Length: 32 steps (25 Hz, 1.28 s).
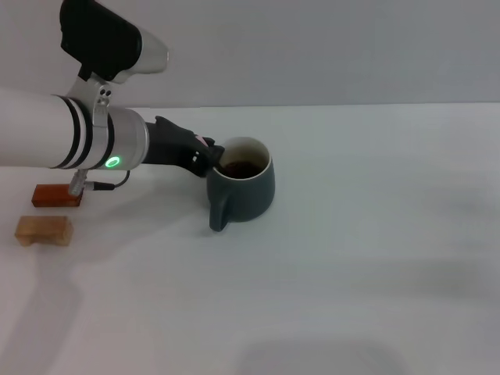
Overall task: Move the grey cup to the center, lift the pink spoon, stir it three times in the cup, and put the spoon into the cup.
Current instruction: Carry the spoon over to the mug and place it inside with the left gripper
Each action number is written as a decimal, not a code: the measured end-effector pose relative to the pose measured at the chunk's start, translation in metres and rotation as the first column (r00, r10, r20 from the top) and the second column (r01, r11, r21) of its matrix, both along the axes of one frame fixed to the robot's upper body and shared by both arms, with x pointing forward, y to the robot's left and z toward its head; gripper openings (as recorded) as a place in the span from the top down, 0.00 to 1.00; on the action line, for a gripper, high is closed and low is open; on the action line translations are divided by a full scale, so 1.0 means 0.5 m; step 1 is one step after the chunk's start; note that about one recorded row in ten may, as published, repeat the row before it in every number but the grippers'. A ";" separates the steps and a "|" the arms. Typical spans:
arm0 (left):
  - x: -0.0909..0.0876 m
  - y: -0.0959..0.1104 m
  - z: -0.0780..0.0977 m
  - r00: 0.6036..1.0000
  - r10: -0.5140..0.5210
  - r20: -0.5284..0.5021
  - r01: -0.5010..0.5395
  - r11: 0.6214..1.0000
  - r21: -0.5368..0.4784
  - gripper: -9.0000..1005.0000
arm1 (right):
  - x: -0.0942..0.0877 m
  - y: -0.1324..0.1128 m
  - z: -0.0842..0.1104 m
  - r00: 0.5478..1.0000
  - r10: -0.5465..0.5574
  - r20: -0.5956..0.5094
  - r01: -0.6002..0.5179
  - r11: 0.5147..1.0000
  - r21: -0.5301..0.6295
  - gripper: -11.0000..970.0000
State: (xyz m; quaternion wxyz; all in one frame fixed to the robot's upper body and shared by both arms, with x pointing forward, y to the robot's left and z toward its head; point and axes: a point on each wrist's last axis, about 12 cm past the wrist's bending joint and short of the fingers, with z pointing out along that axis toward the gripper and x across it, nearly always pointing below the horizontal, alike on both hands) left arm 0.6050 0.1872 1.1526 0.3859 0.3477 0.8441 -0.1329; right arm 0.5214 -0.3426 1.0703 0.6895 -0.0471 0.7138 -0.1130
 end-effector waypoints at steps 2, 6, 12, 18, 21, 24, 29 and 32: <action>-0.006 -0.005 0.004 1.000 -0.015 -0.006 0.015 1.000 -0.001 0.85 | 0.000 0.000 0.000 1.000 0.001 0.000 -0.001 1.000 -0.001 0.97; -0.014 -0.027 0.008 0.998 -0.057 -0.019 0.057 0.998 -0.018 0.85 | 0.001 0.001 0.000 1.000 0.004 0.000 -0.004 1.000 -0.001 0.97; -0.013 -0.056 0.010 0.996 -0.088 -0.002 0.088 0.995 -0.037 0.85 | -0.003 -0.001 -0.002 1.000 0.000 -0.002 0.000 1.000 -0.001 0.97; 0.014 -0.082 -0.003 0.997 -0.047 0.055 0.052 0.995 -0.084 0.84 | -0.007 -0.003 -0.002 1.000 -0.005 -0.002 0.005 1.000 -0.001 0.97; 0.020 -0.083 -0.006 0.997 -0.035 0.064 0.040 0.996 -0.084 0.84 | -0.009 -0.005 -0.004 1.000 -0.009 -0.004 0.009 1.000 0.000 0.97; 0.025 -0.082 -0.010 0.997 -0.023 0.069 0.029 0.996 -0.084 0.84 | -0.011 -0.007 -0.003 1.000 -0.012 -0.003 0.012 1.000 0.000 0.97; 0.041 -0.060 -0.023 0.996 0.036 0.082 -0.029 0.997 -0.078 0.84 | -0.012 -0.009 -0.003 1.000 -0.015 -0.003 0.015 1.000 0.000 0.97; 0.033 -0.034 -0.024 0.998 0.045 0.043 -0.041 0.996 -0.075 0.84 | -0.010 -0.009 -0.002 1.000 -0.015 -0.001 0.015 1.000 0.000 0.97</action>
